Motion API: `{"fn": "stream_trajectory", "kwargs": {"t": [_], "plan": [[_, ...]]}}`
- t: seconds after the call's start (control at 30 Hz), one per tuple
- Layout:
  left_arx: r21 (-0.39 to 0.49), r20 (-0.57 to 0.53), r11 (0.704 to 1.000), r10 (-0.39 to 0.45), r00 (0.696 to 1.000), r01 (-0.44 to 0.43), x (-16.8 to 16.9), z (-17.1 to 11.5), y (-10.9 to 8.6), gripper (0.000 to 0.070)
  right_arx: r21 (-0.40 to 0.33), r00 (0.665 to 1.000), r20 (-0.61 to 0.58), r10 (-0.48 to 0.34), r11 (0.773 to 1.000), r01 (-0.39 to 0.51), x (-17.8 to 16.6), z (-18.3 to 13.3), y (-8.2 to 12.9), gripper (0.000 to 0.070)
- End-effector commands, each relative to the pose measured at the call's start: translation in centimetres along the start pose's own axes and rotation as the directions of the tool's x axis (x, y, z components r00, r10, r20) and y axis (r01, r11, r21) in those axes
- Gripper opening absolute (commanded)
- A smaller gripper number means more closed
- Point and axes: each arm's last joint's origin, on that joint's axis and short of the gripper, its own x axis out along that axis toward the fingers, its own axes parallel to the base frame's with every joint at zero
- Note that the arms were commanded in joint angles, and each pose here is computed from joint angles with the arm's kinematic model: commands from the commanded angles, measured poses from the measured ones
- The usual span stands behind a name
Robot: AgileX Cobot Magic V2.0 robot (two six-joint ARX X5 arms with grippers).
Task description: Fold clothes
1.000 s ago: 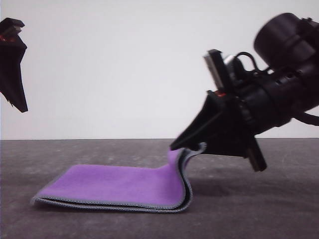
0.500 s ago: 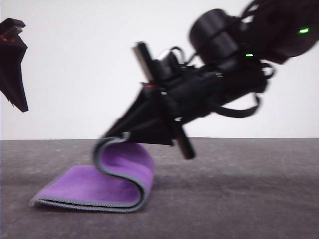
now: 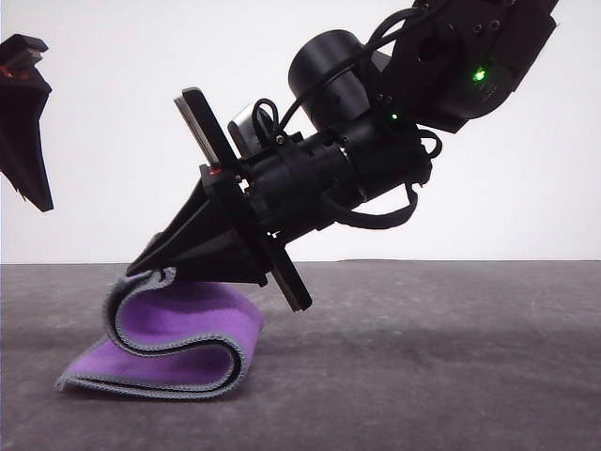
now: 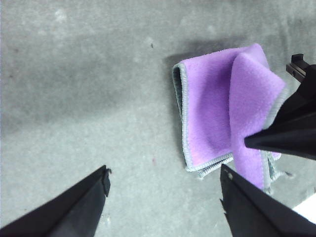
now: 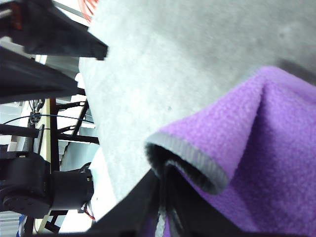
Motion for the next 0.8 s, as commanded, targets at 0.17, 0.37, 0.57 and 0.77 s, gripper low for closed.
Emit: {"fn": "stream_trajectory", "kwargs": {"t": [0.17,0.37,0.57,0.77], "plan": [[0.006,0.006,1.000,0.002,1.000,-0.002,-0.1,0.2,0.0,0.0435,-0.027,1.000,-0.014,0.013,1.000,-0.013,0.7,0.1,-0.1,0.0353],[0.006,0.005,1.000,0.002,1.000,-0.002,-0.1,0.2,0.0,0.0435,-0.050,0.998,-0.027,0.049,0.997,-0.050,0.5,0.2,0.0,0.0355],[0.015,-0.003,1.000,0.002,1.000,-0.002,-0.1,0.1,0.0,0.0435,-0.086,0.993,-0.037,0.111,0.990,-0.114,-0.8,0.9,0.1,0.0354],[0.005,0.012,1.000,0.012,1.000,-0.012,-0.5,0.1,0.6,0.0435,-0.151,1.000,0.030,0.000,0.988,0.005,-5.0,1.8,1.1,0.0354]]}}
